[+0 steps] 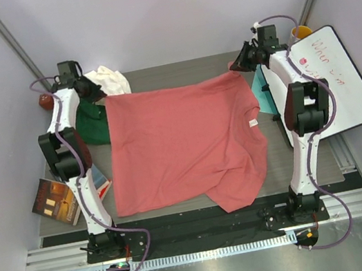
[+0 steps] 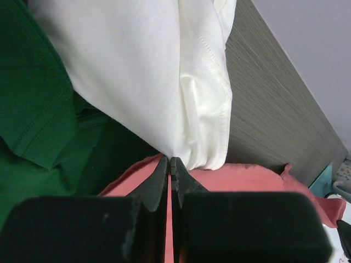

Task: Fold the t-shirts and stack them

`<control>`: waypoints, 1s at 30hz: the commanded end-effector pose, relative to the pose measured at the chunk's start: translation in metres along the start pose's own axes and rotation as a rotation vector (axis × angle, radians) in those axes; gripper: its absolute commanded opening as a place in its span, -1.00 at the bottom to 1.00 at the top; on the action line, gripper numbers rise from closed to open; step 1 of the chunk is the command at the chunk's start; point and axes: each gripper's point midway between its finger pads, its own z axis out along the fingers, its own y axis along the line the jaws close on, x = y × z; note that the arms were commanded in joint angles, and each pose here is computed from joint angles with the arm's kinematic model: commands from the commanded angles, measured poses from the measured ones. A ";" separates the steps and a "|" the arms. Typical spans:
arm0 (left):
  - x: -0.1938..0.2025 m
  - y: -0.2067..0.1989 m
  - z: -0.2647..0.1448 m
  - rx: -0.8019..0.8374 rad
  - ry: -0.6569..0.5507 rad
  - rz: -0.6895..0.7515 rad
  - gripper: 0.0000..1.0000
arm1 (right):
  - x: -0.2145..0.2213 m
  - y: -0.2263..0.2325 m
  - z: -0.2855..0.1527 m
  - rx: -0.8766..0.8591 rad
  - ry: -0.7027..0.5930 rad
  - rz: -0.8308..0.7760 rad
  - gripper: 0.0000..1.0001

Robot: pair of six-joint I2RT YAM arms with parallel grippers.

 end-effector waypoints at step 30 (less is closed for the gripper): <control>-0.001 -0.033 -0.030 0.058 -0.032 0.090 -0.99 | 0.014 0.029 -0.070 -0.029 -0.054 -0.019 -0.98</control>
